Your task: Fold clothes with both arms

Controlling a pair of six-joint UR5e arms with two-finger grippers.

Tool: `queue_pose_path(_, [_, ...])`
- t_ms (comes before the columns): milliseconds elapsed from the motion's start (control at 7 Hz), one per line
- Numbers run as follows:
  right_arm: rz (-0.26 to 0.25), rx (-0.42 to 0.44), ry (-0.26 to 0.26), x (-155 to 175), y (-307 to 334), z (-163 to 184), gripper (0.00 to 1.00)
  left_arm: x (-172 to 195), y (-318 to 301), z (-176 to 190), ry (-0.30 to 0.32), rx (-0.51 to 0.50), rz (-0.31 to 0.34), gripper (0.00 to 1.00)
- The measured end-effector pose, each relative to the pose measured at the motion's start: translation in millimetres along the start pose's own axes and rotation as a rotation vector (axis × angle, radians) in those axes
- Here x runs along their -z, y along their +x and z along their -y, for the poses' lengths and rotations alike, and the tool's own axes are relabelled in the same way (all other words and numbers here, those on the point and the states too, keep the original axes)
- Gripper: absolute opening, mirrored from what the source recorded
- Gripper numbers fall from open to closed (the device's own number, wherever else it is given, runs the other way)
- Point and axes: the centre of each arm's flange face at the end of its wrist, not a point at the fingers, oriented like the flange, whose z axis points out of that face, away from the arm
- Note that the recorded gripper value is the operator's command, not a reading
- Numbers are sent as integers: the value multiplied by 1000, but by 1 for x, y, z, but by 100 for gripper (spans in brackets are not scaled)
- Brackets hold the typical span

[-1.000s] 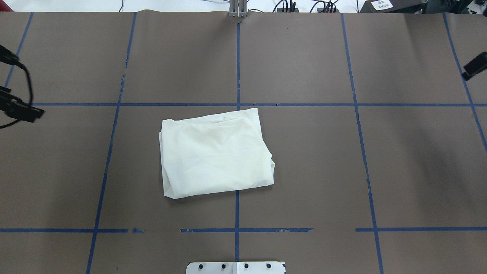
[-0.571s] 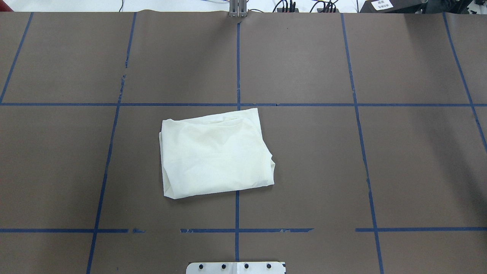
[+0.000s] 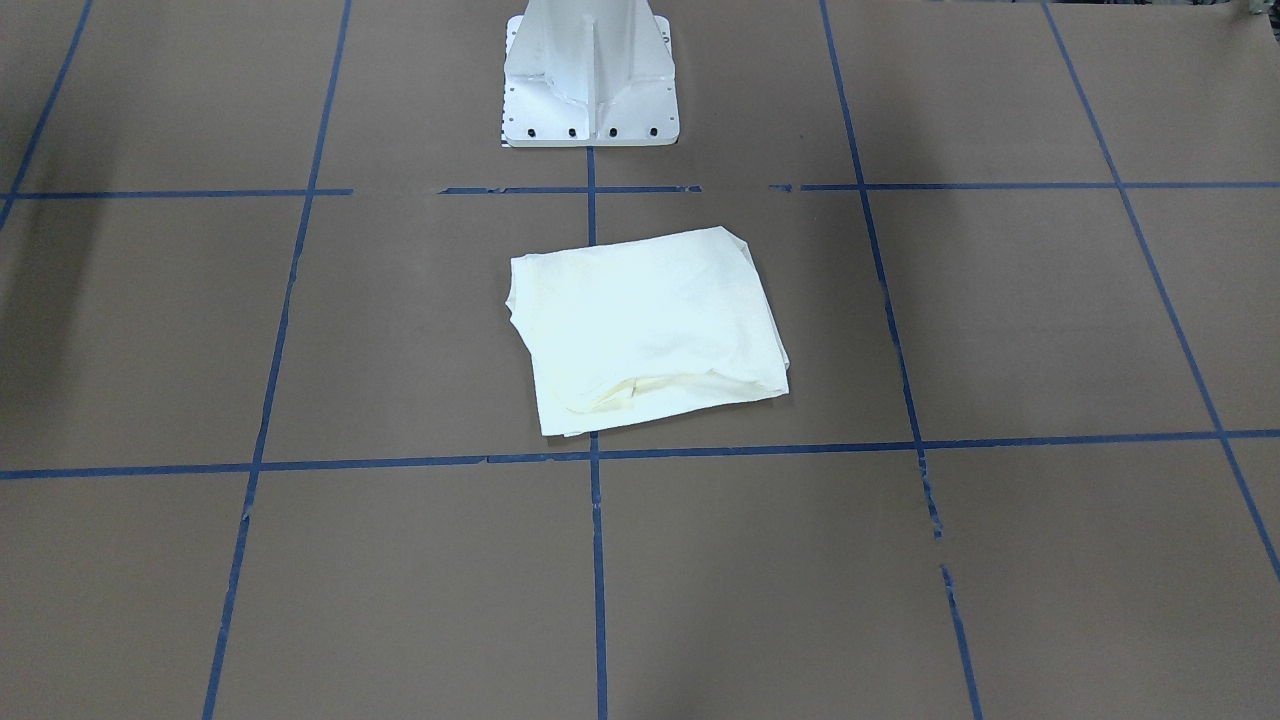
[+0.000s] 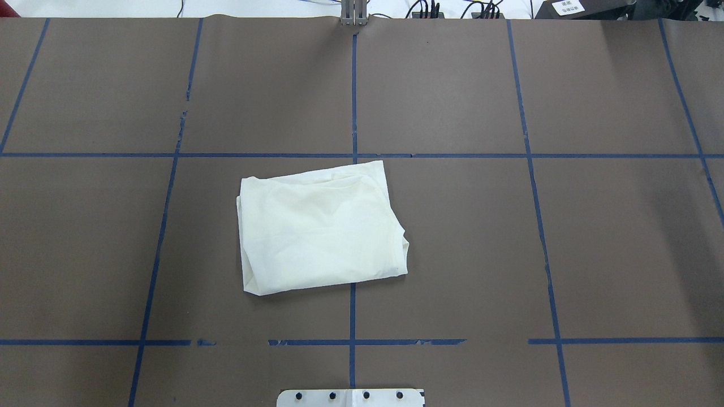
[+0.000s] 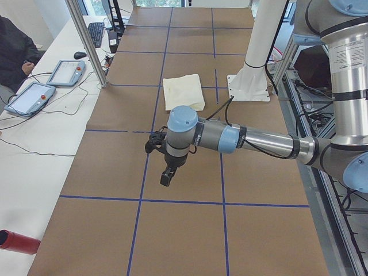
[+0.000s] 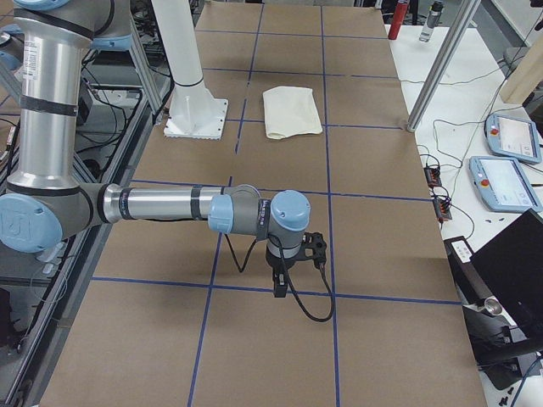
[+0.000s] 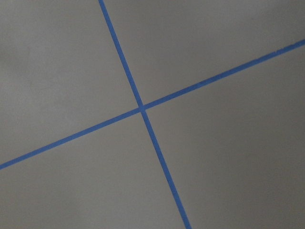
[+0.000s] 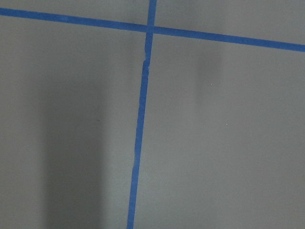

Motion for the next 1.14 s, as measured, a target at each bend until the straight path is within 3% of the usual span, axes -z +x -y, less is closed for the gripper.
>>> queue_pose_path(143, [29,-3,6,1,-1,-1,100,-7,-8,-11,-11,10,-18,99])
queue_pose_path(714, [51,-19,0,-2,1,-4,100,-32,-28,-28,-65,60,-39,99])
queue_pose_path(1143, [45,-109,8,3,-3,-4,100,-43,-29,-46,-113,189,-95,99])
